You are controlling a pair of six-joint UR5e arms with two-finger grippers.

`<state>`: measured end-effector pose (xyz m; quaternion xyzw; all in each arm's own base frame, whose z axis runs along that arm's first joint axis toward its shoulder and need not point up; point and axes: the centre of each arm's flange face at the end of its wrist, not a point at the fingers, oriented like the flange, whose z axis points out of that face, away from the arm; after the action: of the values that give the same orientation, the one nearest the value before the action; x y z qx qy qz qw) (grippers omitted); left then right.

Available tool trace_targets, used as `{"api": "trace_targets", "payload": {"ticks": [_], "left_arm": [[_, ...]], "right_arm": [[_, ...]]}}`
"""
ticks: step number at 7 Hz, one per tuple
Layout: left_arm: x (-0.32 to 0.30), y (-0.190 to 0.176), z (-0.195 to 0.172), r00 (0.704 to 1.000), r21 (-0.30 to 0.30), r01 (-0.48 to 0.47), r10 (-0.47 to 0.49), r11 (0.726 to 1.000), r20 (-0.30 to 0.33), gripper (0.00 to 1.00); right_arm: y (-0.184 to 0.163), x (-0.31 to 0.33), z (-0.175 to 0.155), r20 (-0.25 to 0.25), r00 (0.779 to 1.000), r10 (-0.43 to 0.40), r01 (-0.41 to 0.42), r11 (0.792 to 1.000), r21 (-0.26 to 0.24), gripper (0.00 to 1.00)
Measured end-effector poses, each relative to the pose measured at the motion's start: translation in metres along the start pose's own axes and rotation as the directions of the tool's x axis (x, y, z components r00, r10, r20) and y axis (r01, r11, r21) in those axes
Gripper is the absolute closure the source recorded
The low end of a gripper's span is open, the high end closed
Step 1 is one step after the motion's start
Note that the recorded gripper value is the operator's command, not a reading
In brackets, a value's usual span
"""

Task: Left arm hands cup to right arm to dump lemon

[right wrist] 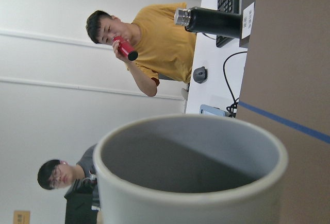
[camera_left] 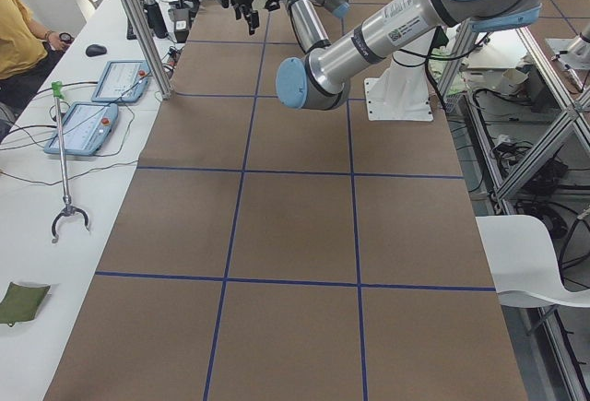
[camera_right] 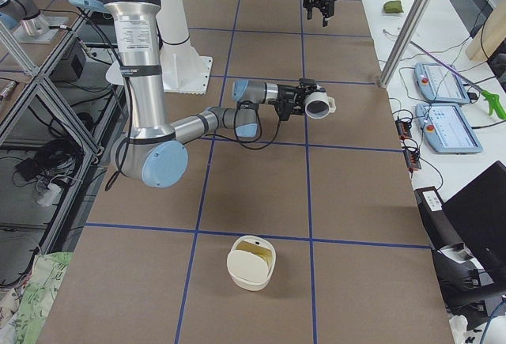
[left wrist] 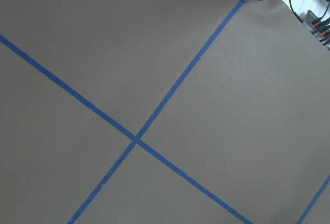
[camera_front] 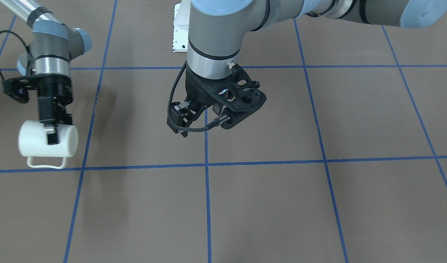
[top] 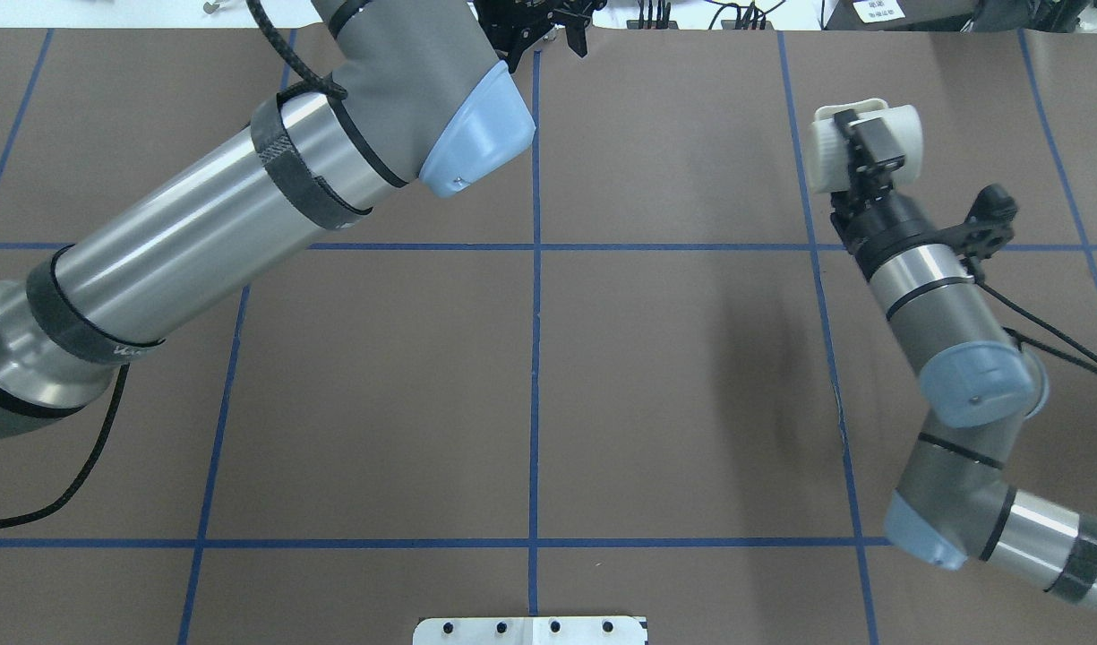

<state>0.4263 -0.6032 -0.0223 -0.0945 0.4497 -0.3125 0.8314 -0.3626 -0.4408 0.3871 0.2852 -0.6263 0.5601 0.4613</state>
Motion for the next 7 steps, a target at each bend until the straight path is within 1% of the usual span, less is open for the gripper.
{"api": "trace_targets", "payload": {"ticks": [1, 2, 3, 4, 5, 6, 7], "left_arm": [[0.0, -0.002, -0.002, 1.0, 0.003, -0.015, 0.015, 1.0, -0.002, 0.0], [0.0, -0.003, -0.002, 0.999, 0.004, -0.037, 0.037, 0.999, -0.002, 0.0], [0.0, -0.003, -0.001, 0.999, 0.008, -0.052, 0.052, 0.999, -0.001, 0.0], [0.0, -0.003, 0.001, 0.997, 0.014, -0.074, 0.073, 0.997, 0.002, 0.0], [0.0, 0.002, 0.006, 0.995, 0.011, -0.098, 0.097, 0.995, 0.012, 0.0], [0.0, 0.011, 0.014, 0.993, 0.002, -0.114, 0.114, 0.994, 0.024, 0.0], [-0.001, 0.019, 0.02, 0.992, -0.007, -0.121, 0.121, 0.993, 0.037, 0.06]], "right_arm": [[0.051, -0.004, -0.008, 0.003, 0.981, -0.191, 0.191, 0.981, -0.032, 0.64], [0.091, -0.008, -0.013, 0.002, 0.933, -0.359, 0.359, 0.932, -0.059, 0.64], [0.124, -0.013, -0.011, -0.011, 0.857, -0.516, 0.514, 0.855, -0.076, 0.62], [0.156, -0.026, -0.003, -0.024, 0.761, -0.648, 0.644, 0.76, -0.089, 0.61], [0.183, -0.041, 0.004, -0.041, 0.666, -0.745, 0.739, 0.666, -0.103, 0.59], [0.2, -0.05, 0.009, -0.06, 0.577, -0.815, 0.806, 0.579, -0.118, 0.57], [0.211, -0.057, 0.012, -0.069, 0.495, -0.866, 0.856, 0.5, -0.129, 0.56]]}}
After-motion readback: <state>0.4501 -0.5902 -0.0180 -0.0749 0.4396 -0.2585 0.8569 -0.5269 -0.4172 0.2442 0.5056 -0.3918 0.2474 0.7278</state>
